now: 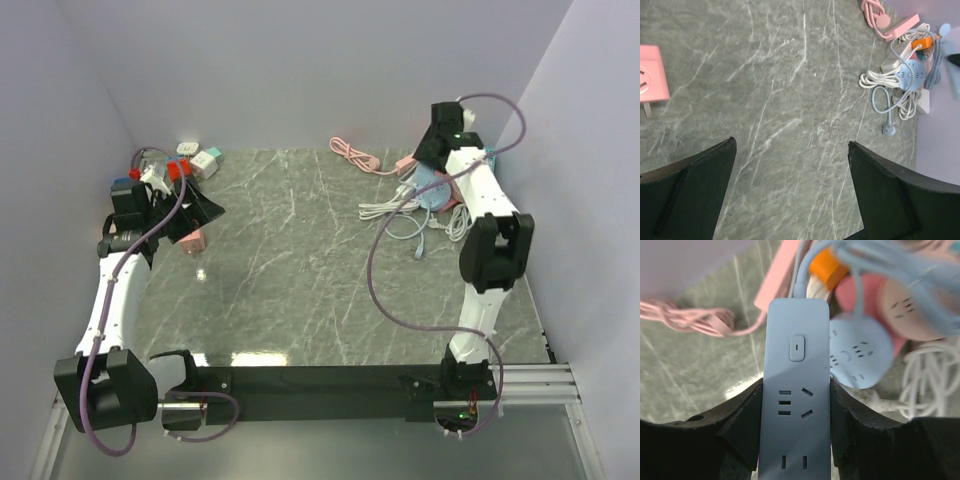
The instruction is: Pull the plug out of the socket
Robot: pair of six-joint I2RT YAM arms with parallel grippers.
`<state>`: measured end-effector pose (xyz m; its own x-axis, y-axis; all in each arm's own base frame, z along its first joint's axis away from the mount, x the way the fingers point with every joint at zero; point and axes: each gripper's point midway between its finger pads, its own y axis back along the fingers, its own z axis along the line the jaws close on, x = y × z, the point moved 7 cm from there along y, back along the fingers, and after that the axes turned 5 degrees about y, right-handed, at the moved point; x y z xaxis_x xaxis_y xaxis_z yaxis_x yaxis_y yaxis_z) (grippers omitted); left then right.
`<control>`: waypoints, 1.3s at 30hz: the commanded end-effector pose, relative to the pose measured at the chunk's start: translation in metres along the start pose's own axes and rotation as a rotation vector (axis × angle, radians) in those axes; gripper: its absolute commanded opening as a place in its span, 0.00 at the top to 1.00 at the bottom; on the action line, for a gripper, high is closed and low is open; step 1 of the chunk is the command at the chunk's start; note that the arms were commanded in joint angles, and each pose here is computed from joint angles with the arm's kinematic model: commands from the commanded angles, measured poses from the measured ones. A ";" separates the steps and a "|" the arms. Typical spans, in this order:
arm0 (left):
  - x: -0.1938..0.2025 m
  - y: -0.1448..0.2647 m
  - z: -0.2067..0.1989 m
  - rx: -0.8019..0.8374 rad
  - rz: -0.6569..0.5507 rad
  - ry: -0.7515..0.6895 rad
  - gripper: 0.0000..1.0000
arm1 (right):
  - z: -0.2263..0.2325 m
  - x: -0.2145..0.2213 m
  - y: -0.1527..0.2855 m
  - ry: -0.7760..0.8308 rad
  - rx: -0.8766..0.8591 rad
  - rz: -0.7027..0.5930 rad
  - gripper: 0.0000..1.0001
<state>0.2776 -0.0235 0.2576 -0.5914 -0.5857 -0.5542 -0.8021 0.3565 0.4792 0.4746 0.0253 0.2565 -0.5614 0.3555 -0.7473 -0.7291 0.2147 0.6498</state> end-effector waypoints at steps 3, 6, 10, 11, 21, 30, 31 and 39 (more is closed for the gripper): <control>0.008 -0.002 -0.001 0.054 0.001 -0.006 0.00 | 0.016 0.029 -0.039 -0.039 -0.099 0.122 1.00; 0.014 -0.006 0.003 0.062 0.012 0.003 0.00 | 0.015 0.054 -0.061 -0.035 -0.080 0.217 1.00; 0.017 -0.010 0.008 0.062 0.028 0.009 0.01 | 0.015 0.063 -0.078 -0.022 -0.058 0.262 0.95; 0.018 -0.013 0.010 0.057 0.038 0.017 0.01 | 0.015 0.066 -0.083 -0.021 -0.052 0.274 0.89; 0.020 -0.016 0.005 0.108 0.091 0.038 0.01 | 0.009 0.026 -0.040 -0.020 -0.050 0.166 0.05; 0.007 -0.013 -0.008 0.154 0.067 -0.006 0.01 | 0.012 0.017 0.096 0.013 -0.418 0.001 0.03; 0.008 -0.014 -0.006 0.153 0.082 -0.006 0.01 | 0.010 0.020 0.104 0.014 -0.437 -0.003 0.03; 0.002 0.002 -0.031 0.278 0.069 -0.048 0.00 | -0.011 0.086 0.193 -0.030 -0.707 -0.016 0.02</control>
<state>0.2788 -0.0400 0.2423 -0.6822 -0.5541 -0.4770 -0.7311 0.5278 0.4324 0.3101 0.0747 0.3296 -0.5114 0.3593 -0.7806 -0.8548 -0.3058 0.4193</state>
